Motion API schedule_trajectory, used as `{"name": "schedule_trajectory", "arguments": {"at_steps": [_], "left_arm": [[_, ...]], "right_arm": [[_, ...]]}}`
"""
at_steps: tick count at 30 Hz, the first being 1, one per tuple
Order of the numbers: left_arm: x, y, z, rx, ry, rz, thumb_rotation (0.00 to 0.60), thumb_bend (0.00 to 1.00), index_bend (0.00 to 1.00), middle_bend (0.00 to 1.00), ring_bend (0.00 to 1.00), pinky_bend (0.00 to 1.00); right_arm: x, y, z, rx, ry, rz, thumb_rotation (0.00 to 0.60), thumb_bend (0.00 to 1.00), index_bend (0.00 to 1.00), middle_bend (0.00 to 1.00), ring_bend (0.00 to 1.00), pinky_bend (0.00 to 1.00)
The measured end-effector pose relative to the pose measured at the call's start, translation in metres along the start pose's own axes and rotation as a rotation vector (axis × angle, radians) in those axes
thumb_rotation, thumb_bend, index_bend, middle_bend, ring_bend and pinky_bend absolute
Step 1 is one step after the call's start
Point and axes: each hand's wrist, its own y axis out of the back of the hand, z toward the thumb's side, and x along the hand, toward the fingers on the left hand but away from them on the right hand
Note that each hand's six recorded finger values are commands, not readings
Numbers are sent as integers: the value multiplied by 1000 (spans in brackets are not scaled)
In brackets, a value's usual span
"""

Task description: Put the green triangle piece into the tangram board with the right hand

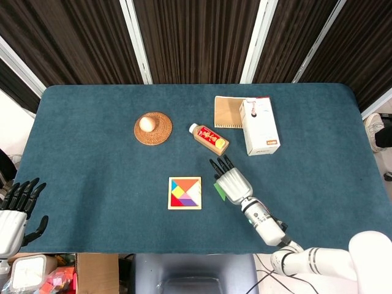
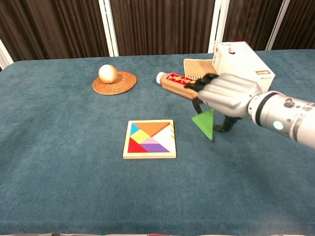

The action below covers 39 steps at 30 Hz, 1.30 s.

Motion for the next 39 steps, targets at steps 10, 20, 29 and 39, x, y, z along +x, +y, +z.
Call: {"name": "schedule_trajectory", "arguments": {"at_steps": [10,20,29,39], "left_arm": [[-2,1,1,-3,-12,3,600,459,0,0,0,48],[-4,2,0,-6,-14,2,600,460,0,0,0,48],[-3,2,0,-7,-14,2,600,460,0,0,0,47],[-4,1,-1,-6,-13,-2,600,460,0,0,0,48]], "right_arm": [[-24,27,41,-9,-4,-90,600,478,727,113,0,0],[-43,24,87,73,41,-108,600,477,732,123,0,0],[-44,19,87,125,42,-97,600,477,732,124,0,0],[-44,17,90,130,50,-90,600,477,732,124,0,0]]}}
